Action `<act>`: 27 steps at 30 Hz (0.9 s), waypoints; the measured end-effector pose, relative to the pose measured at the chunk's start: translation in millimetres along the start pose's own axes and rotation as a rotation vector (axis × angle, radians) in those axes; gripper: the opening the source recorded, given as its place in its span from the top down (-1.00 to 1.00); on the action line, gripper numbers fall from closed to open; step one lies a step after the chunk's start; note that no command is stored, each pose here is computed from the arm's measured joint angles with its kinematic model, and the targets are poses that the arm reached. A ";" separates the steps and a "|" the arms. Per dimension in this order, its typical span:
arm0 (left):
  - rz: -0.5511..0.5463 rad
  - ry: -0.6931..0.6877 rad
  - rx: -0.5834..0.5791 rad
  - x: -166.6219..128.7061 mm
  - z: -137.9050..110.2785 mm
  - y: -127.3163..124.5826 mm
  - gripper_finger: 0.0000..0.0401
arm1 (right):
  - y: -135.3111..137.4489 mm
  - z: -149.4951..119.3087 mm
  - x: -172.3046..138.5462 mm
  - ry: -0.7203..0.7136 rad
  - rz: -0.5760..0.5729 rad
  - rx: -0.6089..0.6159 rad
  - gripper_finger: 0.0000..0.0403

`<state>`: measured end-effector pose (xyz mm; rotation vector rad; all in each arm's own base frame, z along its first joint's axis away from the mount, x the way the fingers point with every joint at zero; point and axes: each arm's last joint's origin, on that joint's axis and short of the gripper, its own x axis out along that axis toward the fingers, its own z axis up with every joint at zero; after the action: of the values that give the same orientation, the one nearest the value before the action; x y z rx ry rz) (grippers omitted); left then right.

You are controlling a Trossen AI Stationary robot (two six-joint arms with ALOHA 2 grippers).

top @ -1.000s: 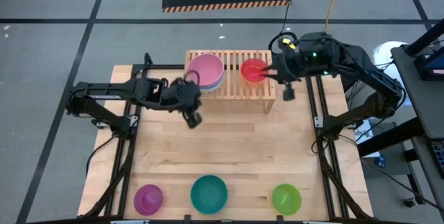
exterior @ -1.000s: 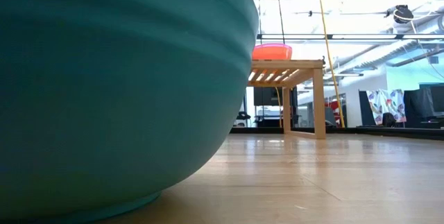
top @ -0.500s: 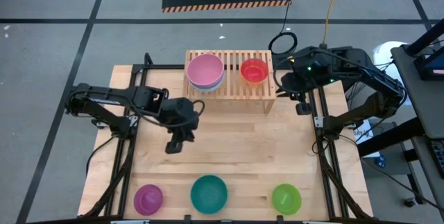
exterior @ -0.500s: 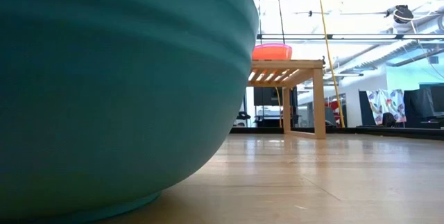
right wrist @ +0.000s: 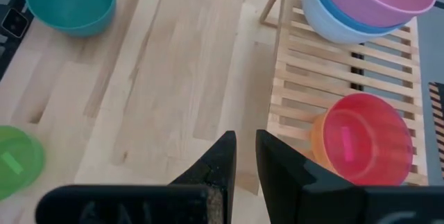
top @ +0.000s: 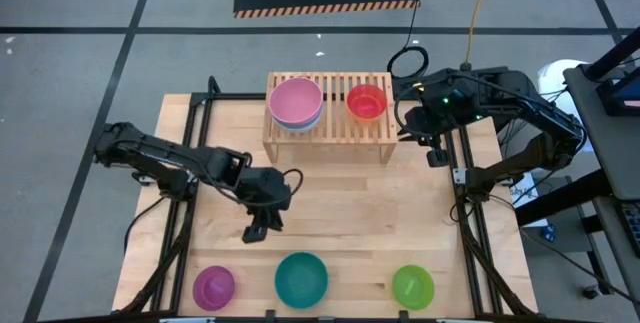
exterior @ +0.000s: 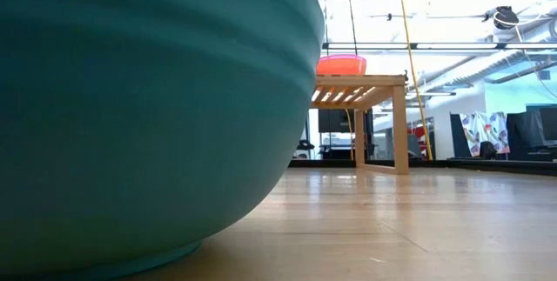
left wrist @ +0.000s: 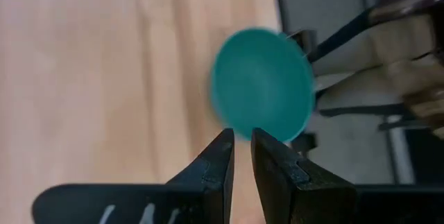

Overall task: Place and stack bowls onto a shelf
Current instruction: Stack the green bowl on top of the pink bowl on the shelf

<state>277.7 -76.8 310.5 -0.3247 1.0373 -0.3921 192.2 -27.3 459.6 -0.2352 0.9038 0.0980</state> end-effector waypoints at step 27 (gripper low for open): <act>0.162 -0.161 -0.351 91.4 -36.9 -45.2 0.72 | 0.5 -1.6 -0.2 0.015 0.005 -0.063 0.75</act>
<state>279.2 -161.8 243.1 -0.5718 0.9643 -0.0342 190.8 -27.1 458.7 -0.2921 0.9168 0.1299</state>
